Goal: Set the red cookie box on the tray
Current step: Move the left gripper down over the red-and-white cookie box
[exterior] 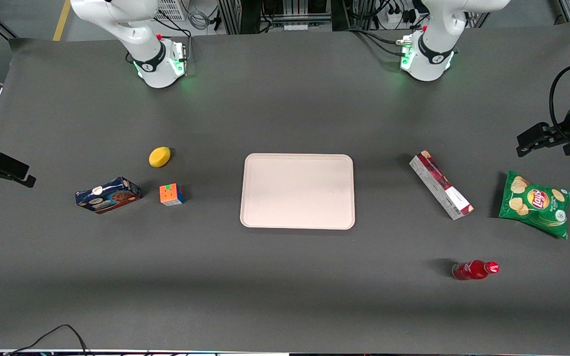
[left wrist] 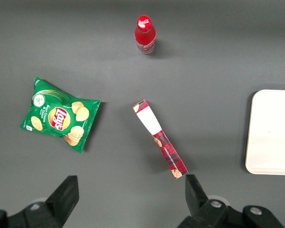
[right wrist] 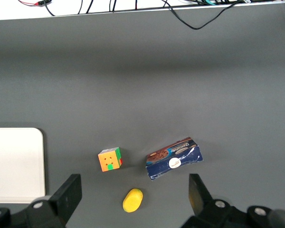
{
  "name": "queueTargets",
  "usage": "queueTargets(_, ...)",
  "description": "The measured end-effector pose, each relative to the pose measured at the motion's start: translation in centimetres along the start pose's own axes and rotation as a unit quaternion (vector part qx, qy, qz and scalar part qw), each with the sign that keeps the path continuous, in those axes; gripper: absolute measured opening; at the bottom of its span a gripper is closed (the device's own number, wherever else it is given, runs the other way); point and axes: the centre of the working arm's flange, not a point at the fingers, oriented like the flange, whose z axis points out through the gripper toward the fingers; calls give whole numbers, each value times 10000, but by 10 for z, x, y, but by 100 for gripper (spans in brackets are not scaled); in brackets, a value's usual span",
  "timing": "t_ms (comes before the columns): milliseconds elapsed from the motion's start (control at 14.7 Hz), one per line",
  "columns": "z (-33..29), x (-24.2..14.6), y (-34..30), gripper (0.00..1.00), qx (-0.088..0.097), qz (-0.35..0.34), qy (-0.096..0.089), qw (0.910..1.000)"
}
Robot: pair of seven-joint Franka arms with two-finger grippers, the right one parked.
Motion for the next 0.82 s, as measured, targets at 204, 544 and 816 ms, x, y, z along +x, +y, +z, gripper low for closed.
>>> queueTargets(204,-1,1,-2,100,-8,-24,41,10000)
queueTargets(544,4,2,-5,100,-203,-227,49,9995)
queueTargets(816,60,14,0,100,-383,-1216,-17,9918)
